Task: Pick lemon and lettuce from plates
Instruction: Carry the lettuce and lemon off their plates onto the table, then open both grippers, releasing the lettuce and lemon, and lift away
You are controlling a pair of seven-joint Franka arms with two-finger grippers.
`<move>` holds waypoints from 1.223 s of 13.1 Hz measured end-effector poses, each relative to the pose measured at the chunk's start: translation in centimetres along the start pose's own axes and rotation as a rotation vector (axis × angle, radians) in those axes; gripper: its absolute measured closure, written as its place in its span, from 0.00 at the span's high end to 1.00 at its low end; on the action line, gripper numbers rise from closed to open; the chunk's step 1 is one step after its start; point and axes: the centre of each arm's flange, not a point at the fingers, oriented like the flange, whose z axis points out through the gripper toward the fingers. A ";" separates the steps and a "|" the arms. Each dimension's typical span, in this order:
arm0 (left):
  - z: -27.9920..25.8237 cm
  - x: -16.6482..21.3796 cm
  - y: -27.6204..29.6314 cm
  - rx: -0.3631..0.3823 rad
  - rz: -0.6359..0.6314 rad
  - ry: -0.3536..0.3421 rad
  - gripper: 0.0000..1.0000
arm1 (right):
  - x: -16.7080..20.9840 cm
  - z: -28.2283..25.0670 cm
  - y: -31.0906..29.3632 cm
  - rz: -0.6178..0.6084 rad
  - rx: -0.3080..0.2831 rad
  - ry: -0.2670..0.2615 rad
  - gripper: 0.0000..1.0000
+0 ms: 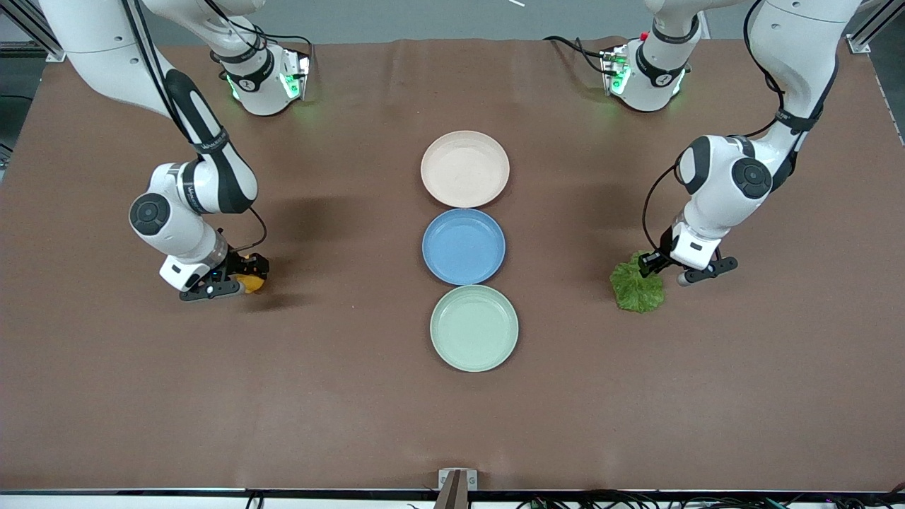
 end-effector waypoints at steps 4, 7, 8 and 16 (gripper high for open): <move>-1.0 0.7 0.8 0.014 0.075 0.015 0.91 | 2.1 -2.1 0.5 0.005 0.003 0.001 1.00; -3.5 2.2 1.3 0.092 0.139 -0.067 1.00 | 5.6 -8.2 1.7 0.025 0.024 -0.099 1.00; -5.4 2.9 1.7 0.120 0.169 -0.104 1.00 | 6.7 -10.9 2.4 0.039 0.030 -0.126 1.00; -24.5 8.4 5.1 0.179 0.189 -0.198 1.00 | 10.2 -26.5 5.5 0.059 -0.009 -0.183 1.00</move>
